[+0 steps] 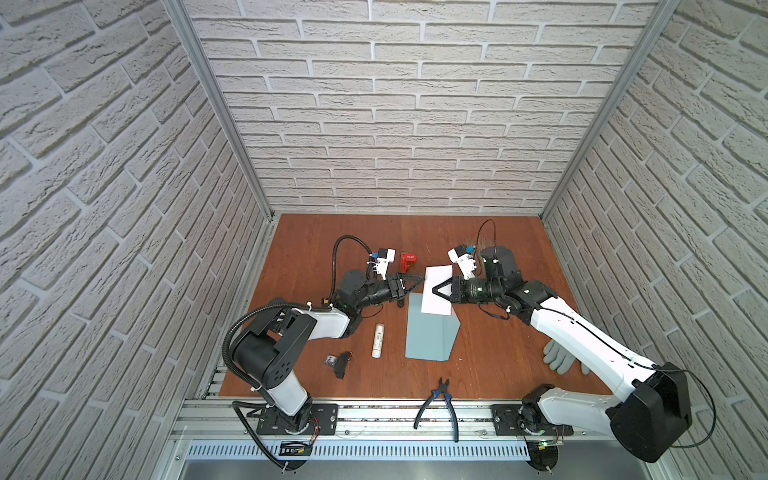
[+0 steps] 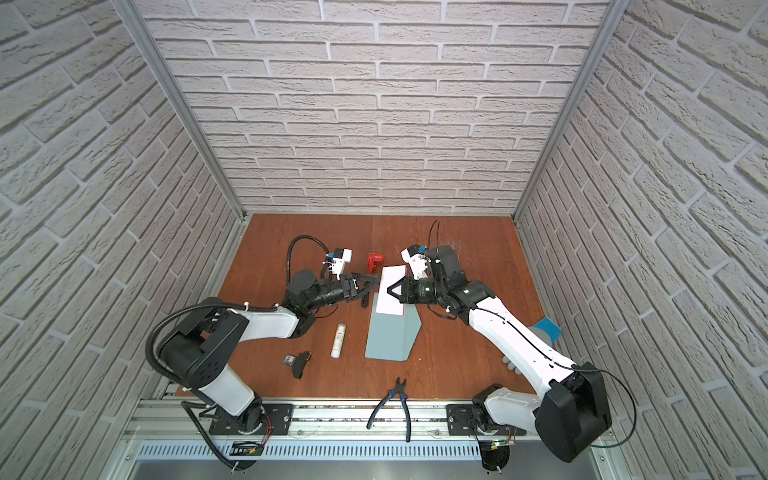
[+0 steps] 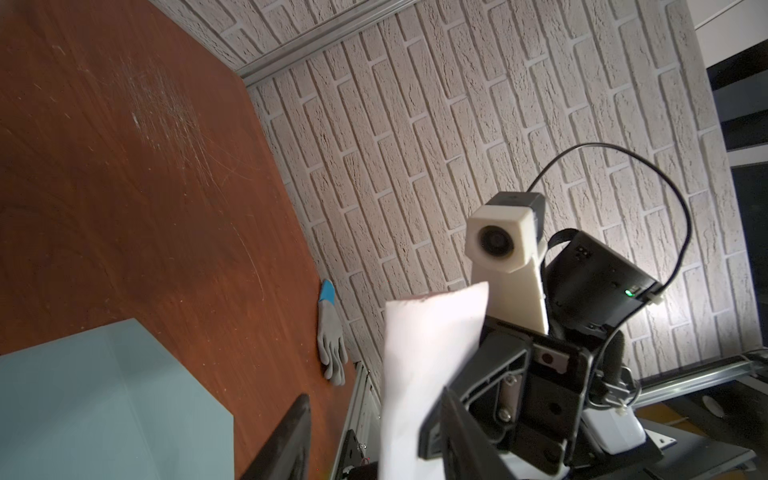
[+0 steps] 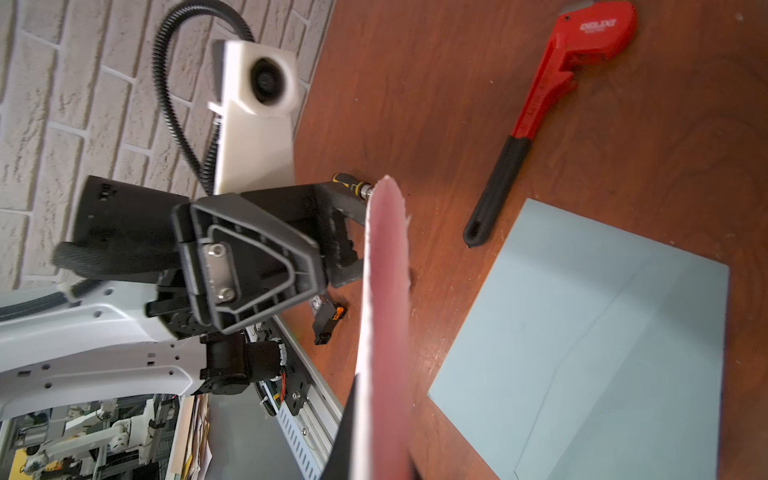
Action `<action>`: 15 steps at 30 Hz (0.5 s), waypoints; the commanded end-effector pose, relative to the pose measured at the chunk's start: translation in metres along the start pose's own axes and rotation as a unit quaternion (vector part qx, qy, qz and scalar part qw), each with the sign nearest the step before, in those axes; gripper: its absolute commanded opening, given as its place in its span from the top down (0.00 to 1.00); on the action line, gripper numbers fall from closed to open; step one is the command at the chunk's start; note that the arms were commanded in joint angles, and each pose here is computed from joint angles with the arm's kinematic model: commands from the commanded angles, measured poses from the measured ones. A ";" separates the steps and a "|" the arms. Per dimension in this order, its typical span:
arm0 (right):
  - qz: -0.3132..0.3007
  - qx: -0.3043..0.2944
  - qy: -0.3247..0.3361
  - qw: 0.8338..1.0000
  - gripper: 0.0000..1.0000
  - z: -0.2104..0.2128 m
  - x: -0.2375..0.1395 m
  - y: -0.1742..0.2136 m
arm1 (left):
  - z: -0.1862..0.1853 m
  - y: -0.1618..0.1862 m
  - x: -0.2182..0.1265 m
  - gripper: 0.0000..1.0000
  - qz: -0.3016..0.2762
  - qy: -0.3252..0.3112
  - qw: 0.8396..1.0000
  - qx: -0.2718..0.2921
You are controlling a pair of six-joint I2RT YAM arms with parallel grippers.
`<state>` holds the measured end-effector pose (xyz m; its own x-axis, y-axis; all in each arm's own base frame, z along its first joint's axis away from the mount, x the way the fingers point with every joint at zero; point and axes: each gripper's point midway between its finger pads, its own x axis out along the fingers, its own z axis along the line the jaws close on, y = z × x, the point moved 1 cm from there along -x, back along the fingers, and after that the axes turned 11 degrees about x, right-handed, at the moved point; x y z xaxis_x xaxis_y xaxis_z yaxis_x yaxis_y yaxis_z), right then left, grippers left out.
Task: Place the letter into the envelope and seal it
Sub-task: 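Lift the letter off the envelope with the right gripper while the left rises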
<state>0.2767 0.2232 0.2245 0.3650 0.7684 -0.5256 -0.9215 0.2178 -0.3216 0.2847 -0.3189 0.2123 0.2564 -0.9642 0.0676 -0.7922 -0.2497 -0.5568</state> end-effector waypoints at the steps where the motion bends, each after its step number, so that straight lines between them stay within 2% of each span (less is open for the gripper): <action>1: -0.013 -0.025 -0.047 0.998 0.94 0.021 -0.008 -0.004 | -0.045 -0.019 0.000 0.52 -0.026 0.078 0.996 0.039; 9: -0.016 -0.026 -0.069 0.997 0.94 0.027 -0.008 -0.006 | -0.056 -0.017 0.004 0.61 -0.013 0.096 0.994 0.041; 15: -0.011 -0.028 -0.067 0.997 0.92 0.025 -0.006 -0.004 | -0.066 -0.018 0.004 0.75 -0.013 0.106 0.993 0.049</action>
<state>0.2749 0.2310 0.2383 0.3545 0.8183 -0.4524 -0.9163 0.2075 -0.3427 0.2745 -0.3256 0.2371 0.1986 -0.9691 0.1463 -0.8002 -0.2465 -0.5467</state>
